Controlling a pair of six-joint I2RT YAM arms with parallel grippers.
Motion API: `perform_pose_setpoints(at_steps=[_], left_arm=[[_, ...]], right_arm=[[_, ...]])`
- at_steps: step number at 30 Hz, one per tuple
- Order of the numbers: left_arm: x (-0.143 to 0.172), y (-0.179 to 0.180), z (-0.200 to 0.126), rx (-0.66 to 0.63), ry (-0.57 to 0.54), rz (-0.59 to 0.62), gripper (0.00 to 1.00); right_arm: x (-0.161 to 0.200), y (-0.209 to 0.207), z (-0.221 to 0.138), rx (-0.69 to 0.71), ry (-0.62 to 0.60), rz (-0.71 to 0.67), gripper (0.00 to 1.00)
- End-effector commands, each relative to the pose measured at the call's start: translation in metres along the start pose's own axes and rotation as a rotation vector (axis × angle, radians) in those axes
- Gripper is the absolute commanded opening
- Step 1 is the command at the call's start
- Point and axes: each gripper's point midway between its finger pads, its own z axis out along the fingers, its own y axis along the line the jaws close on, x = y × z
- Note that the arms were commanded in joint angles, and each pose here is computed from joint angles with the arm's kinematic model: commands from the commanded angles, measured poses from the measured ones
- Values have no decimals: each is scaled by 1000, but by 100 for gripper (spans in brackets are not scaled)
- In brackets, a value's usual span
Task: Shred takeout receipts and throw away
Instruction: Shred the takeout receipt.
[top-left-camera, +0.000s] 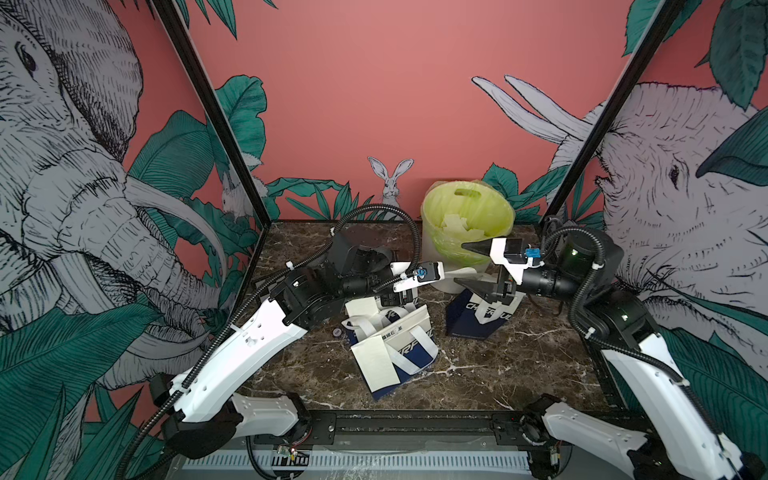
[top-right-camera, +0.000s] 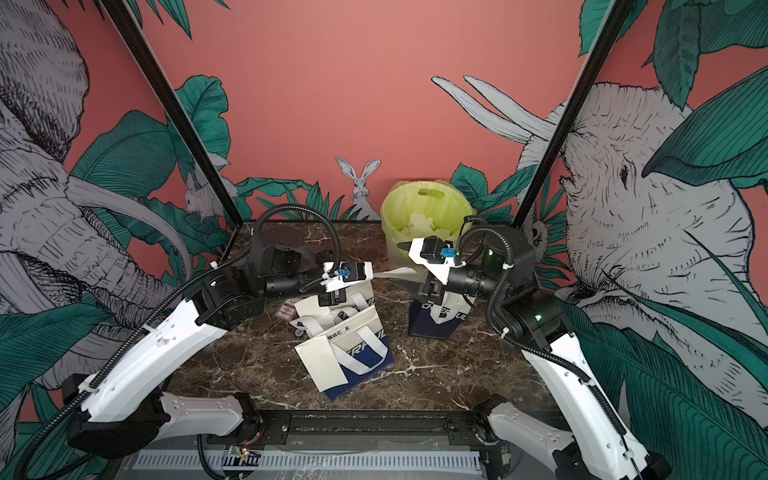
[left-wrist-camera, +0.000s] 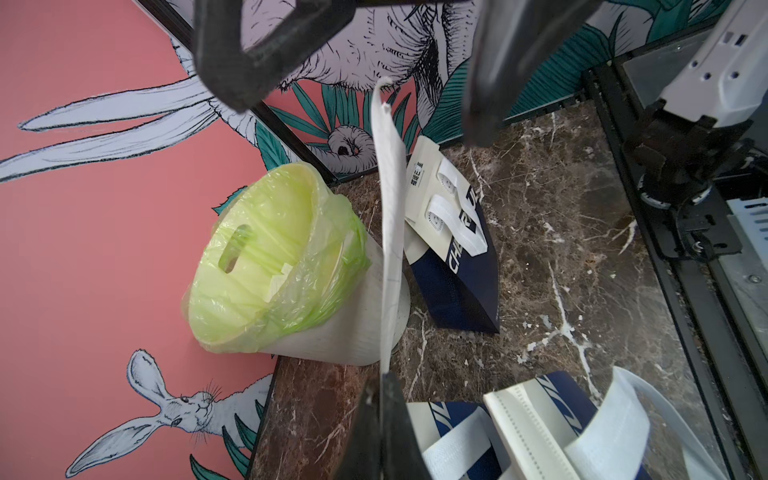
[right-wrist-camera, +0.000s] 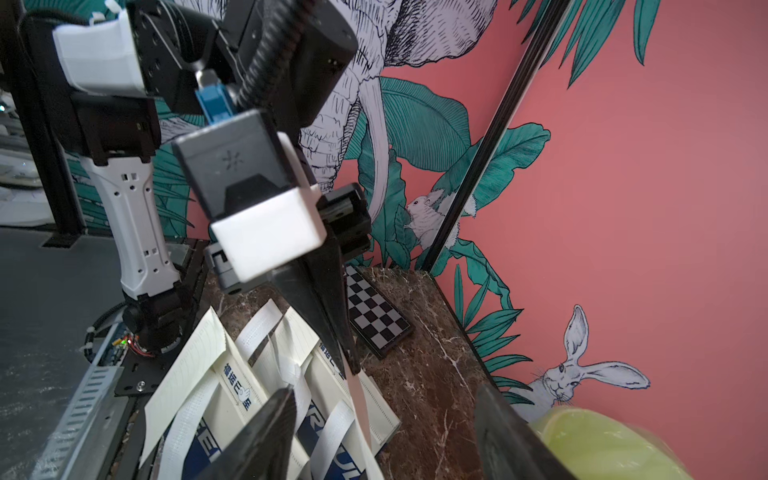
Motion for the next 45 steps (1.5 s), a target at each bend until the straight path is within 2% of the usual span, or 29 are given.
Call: perform_pose_setpoints(at_steps=[1,7,10,13,21,25,29,33,36,38,40,45], left_arm=[[-21,5,-14,-15,-81,40,0],[-24,4,-16,-16,-96,37,0],[-21,6,-15,-33,-89,34,0],[-19,6,-15,-36,-87,30,0],[-19,3,-12,-22,-92,19,0],[-19,3,-12,-22,-96,14,0],[-22,5,-13,-32,-107,10,0],[-24,5,-16,-39,-122,-1,0],[-26,8,-15,-66,-149,-28,31],[-31,13,-18,-98,-186,-64,42],[-38,17,-22,-112,-226,-105,47],[-52,7,-26,-36,-296,-150,44]], right_arm=[[4,1,8,-11,45,-36,60],[17,13,21,-55,133,-78,50],[17,15,20,-56,128,-85,43],[17,13,20,-30,120,-88,31],[7,14,18,-25,69,-87,26],[6,14,19,-25,56,-83,11],[10,15,21,-32,63,-75,1],[10,14,20,-25,63,-89,0],[8,15,19,-19,43,-97,0],[7,16,18,-21,31,-105,0],[9,18,18,-19,25,-110,0],[2,25,14,-31,-32,-128,0]])
